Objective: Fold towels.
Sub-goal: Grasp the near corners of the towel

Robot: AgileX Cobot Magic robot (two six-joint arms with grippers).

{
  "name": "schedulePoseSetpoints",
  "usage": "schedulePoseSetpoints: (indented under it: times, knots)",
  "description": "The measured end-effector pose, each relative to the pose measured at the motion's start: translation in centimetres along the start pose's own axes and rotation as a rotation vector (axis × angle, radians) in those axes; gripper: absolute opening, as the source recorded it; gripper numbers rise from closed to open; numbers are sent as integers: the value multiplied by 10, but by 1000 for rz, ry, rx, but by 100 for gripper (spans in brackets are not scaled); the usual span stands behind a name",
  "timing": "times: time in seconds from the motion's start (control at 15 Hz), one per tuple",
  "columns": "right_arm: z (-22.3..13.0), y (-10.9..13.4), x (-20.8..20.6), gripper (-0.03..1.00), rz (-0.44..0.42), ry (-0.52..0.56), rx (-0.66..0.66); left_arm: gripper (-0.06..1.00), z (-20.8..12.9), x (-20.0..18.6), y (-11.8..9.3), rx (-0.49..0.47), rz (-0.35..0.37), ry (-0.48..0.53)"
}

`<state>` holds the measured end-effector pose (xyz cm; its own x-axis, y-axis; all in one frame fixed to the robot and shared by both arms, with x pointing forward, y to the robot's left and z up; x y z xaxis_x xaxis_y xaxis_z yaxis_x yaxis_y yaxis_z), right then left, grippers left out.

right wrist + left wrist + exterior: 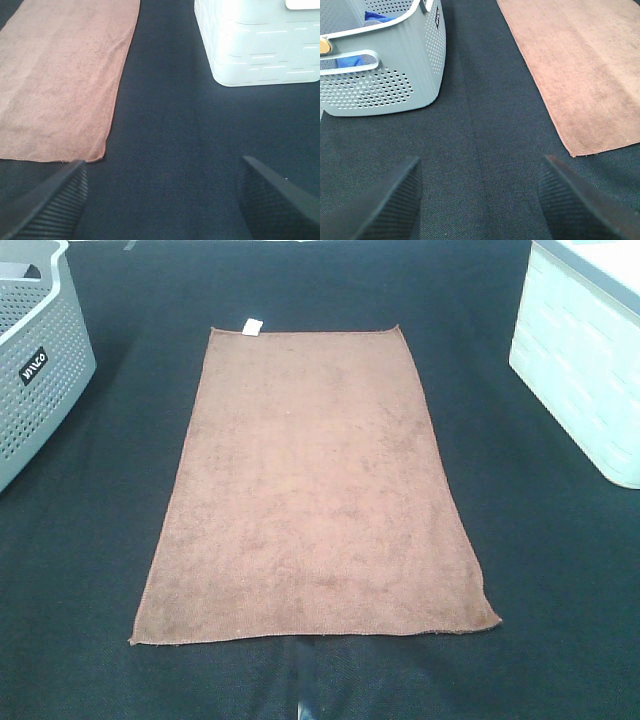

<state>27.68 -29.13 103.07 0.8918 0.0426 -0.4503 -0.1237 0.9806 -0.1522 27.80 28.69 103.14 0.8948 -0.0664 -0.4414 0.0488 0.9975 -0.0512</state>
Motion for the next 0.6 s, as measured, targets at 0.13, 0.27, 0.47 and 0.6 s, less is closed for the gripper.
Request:
schedulePoseSetpoints:
  times: [0.13, 0.27, 0.47, 0.6]
  knots:
    - [0, 0, 0, 77, 0, 0, 0, 63, 0, 0, 0, 0, 0, 0]
    - [0, 0, 0, 77, 0, 0, 0, 63, 0, 0, 0, 0, 0, 0]
    - [0, 0, 0, 77, 0, 0, 0, 63, 0, 0, 0, 0, 0, 0]
    - [0, 0, 0, 77, 0, 0, 0, 63, 0, 0, 0, 0, 0, 0]
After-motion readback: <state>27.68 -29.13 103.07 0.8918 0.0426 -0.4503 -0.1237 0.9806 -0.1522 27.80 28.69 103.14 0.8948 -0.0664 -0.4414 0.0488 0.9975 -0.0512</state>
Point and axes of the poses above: a point on each arm's last joint axis where the gripper is mounted, x pointing out along that axis toward the gripper, y along the wrist's bending axis when the last joint is at zero, z = x × y, the point moved 5 cm from there along x, pointing out along that axis toward the gripper, and after that the axes turned 8 degrees about -x, right-handed, at the moved point
